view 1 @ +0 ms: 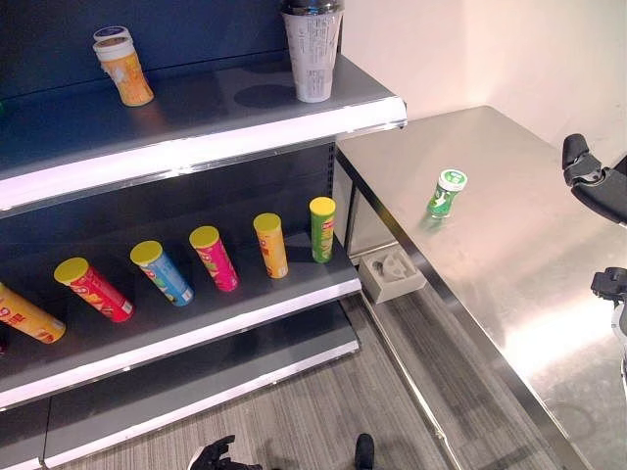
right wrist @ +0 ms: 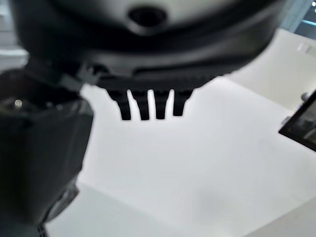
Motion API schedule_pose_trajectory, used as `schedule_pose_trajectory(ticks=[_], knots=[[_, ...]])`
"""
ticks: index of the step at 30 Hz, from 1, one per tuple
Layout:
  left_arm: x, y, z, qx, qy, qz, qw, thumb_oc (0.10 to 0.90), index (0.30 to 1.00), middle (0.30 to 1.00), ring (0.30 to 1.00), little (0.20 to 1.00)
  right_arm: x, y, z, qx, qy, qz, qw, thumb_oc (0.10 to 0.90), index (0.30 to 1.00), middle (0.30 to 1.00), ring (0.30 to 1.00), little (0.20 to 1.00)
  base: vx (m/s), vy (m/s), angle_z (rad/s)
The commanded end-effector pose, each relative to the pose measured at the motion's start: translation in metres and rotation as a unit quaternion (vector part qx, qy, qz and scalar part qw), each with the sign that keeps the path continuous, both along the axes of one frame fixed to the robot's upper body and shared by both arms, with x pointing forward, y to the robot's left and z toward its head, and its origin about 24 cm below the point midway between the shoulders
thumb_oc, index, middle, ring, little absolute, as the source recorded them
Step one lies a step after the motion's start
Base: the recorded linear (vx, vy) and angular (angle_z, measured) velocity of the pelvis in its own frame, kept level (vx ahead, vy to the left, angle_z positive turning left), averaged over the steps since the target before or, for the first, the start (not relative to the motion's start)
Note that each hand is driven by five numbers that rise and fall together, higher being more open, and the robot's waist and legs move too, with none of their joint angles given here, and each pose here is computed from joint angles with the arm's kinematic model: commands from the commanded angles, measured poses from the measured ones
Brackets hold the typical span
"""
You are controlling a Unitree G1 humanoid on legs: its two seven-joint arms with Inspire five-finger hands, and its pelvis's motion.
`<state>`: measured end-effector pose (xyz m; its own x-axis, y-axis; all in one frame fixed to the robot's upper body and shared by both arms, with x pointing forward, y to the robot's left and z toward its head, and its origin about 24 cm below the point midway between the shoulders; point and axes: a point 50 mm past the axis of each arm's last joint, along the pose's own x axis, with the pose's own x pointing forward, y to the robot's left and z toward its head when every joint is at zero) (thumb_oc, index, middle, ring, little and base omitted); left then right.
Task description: Put the goods on the table back onto the shelves and tidy them up.
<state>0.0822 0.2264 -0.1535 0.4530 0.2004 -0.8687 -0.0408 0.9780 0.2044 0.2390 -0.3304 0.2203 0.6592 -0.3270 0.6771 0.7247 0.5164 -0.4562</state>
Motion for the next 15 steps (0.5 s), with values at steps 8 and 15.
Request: schedule_pose_trajectory(ticks=[8, 15], knots=[[0.033, 0.031, 0.019, 0.046, -0.061, -0.015, 0.997, 0.8, 0.9, 0.9, 0.9, 0.9, -0.011, 0.021, 0.053, -0.052, -0.122, 0.073, 0.988, 0.8, 0.9, 0.9, 0.9, 0.9, -0.08, -0.04, -0.03], [0.048, 0.03, 0.026, 0.043, -0.091, -0.024, 0.995, 0.8, 0.9, 0.9, 0.9, 0.9, -0.009, 0.016, 0.053, -0.047, -0.105, 0.073, 0.991, 0.8, 0.9, 0.9, 0.9, 0.9, 0.07, 0.199, -0.17]])
